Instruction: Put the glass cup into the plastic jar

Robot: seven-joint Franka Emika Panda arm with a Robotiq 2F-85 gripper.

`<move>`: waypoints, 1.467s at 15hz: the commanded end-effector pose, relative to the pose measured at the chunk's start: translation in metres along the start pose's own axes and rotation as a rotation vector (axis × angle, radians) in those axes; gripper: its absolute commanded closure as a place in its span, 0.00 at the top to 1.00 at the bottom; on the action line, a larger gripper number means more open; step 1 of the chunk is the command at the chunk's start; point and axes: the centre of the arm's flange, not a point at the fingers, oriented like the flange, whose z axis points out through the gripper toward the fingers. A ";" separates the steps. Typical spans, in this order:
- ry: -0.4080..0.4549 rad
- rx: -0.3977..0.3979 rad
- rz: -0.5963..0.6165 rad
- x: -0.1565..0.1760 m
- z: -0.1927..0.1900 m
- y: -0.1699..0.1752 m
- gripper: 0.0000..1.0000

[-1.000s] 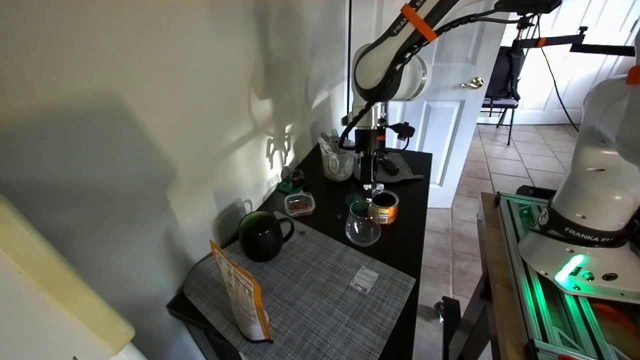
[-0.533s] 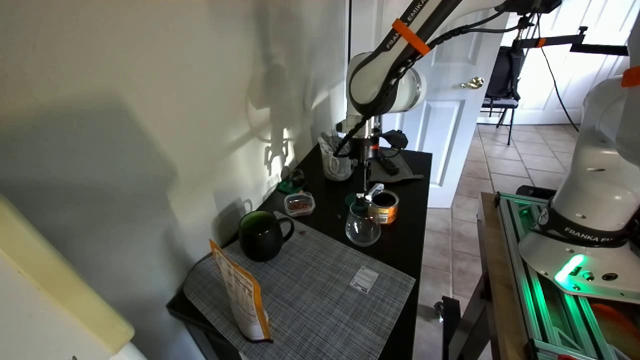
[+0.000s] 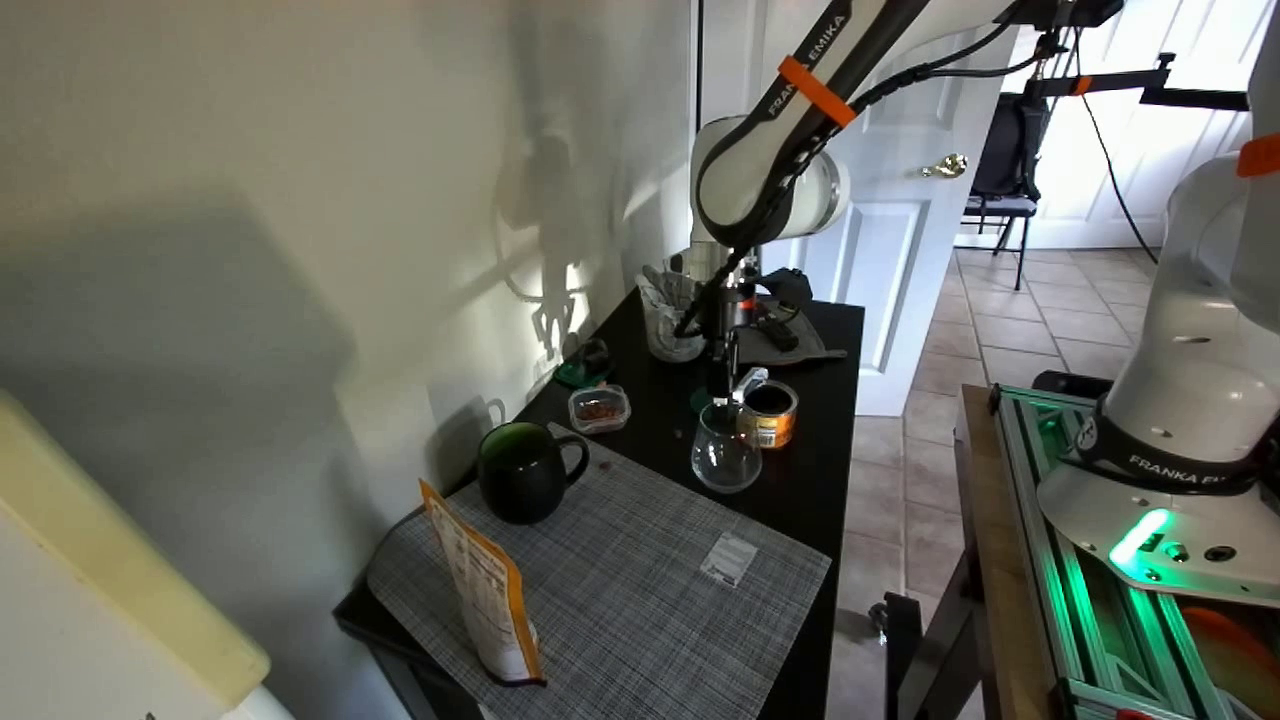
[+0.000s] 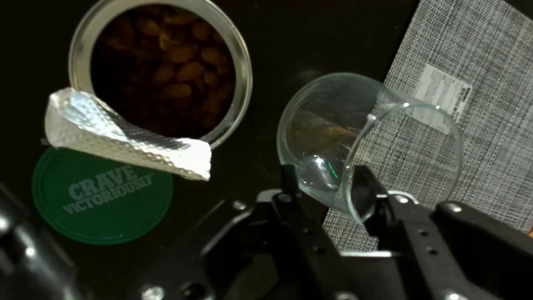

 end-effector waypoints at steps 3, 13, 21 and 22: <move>-0.030 -0.036 0.022 0.001 0.008 0.001 0.00; 0.013 -0.065 -0.003 -0.008 -0.015 -0.007 0.01; 0.365 -0.028 0.173 -0.051 -0.114 0.019 0.01; 0.410 -0.026 0.212 -0.060 -0.128 0.025 0.01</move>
